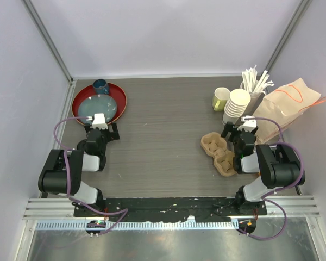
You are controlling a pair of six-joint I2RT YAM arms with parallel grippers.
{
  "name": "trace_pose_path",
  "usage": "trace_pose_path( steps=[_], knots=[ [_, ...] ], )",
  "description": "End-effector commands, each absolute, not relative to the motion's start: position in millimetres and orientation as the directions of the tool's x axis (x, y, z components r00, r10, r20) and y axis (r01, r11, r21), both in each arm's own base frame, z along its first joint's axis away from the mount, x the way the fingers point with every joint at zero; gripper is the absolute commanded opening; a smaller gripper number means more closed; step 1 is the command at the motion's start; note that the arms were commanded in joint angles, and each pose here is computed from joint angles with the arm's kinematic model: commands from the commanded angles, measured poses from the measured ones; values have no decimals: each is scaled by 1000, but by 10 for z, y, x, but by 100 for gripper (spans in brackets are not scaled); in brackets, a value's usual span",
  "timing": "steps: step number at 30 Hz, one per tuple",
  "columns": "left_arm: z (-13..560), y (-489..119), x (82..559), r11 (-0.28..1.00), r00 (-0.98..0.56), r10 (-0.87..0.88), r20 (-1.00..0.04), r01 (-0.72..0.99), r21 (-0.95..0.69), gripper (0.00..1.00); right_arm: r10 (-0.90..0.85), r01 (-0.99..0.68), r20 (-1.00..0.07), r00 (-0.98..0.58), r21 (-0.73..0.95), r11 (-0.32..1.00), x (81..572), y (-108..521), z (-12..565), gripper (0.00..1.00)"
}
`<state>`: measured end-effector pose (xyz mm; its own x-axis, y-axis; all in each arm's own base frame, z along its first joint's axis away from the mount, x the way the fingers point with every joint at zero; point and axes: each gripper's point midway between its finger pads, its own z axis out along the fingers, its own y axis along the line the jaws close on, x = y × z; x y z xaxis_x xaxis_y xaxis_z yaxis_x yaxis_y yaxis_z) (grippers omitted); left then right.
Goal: Pack the takeout coffee
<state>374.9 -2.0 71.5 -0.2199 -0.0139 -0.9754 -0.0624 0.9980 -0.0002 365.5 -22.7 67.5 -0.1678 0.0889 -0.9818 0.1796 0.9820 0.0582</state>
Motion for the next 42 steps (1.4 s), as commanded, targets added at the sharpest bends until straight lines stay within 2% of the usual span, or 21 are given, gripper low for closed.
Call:
trace_pose_path(
  steps=[1, 4, 7, 8, 9, 13, 17, 19, 21, 22, 24, 25, 27, 28, 30, 31, 33, 34, 36, 37, 42],
  knots=[
    [916, 16, 3855, 997, -150, -19, -988, -81, -7, 100, 69, 136, -997, -35, 63, 989, 3590, -171, 965, 95],
    [994, -47, 3880, 999, -137, -7, -991, -35, -2, 100, 62, 120, -998, 18, 64, 991, 3479, -149, 1072, 95],
    [1187, -121, 3960, 1000, -204, 10, -979, 10, 8, 100, 52, 118, -997, 61, 59, 991, 3393, -128, 1196, 94],
    [1063, -135, 3911, 999, -300, 25, -953, 26, 19, 100, 50, 120, -997, 53, 56, 991, 3368, -120, 1184, 94],
    [1287, -227, 4038, 997, -272, 38, -962, 79, 17, 100, 51, 130, -995, 84, 61, 990, 3347, -133, 1290, 94],
    [1433, -386, 4084, 981, -319, 88, -944, 190, 28, 100, 129, 124, -988, 85, 139, 982, 3290, -78, 1409, 94],
    [1642, -535, 4043, 957, -380, 127, -916, 290, 12, 100, 125, 88, -992, 15, 126, 988, 3202, 52, 1420, 84],
    [1774, -603, 3966, 940, -428, 153, -891, 341, -3, 100, 165, 110, -982, 92, 174, 979, 3126, 19, 1689, 84],
    [1995, -713, 3916, 910, -431, 180, -884, 414, -17, 100, 178, 54, -981, 83, 182, 982, 3083, 119, 1776, 83],
    [1911, -723, 3760, 896, -497, 215, -841, 442, -33, 100, 176, 20, -977, 120, 179, 984, 3121, 171, 2085, 83],
    [2097, -788, 3707, 871, -495, 236, -837, 489, -44, 100, 151, -43, -988, 28, 149, 988, 3107, 312, 2174, 83],
    [2088, -801, 3653, 865, -517, 243, -821, 499, -58, 100, 160, -59, -985, 70, 156, 986, 3142, 339, 2592, 83],
    [2094, -816, 3548, 857, -556, 249, -793, 507, -87, 98, 160, -30, -986, -45, 162, 986, 3188, 340, 2586, 83],
    [2090, -823, 3519, 856, -568, 248, -785, 508, -98, 98, 172, -26, -985, -3, 172, 985, 3223, 331, 3003, 83],
    [2068, -822, 3444, 855, -597, 249, -762, 505, -116, 97, 144, 51, -976, -162, 137, 989, 3332, 261, 2847, 81],
    [2041, -820, 3427, 855, -607, 252, -753, 505, -121, 96, 138, 62, -981, -136, 130, 990, 3386, 246, 3186, 80],
    [1997, -802, 3372, 859, -634, 254, -731, 495, -131, 95, 90, 101, -942, -324, 60, 993, 3545, 217, 2891, 77],
    [1973, -785, 3364, 864, -644, 254, -722, 487, -130, 95, 73, 97, -945, -319, 44, 994, 3649, 230, 3130, 75],
    [1926, -770, 3342, 866, -659, 259, -706, 482, -132, 94, 37, 90, -882, -469, -6, 996, 3782, 263, 2857, 68],
    [1921, -767, 3337, 867, -661, 259, -704, 480, -132, 94, 36, 90, -891, -453, -5, 996, 3861, 275, 3049, 66],
    [1883, -745, 3354, 873, -670, 261, -695, 471, -127, 93, -5, 78, -845, -535, -55, 995, 4101, 307, 3068, 63]
  ],
)
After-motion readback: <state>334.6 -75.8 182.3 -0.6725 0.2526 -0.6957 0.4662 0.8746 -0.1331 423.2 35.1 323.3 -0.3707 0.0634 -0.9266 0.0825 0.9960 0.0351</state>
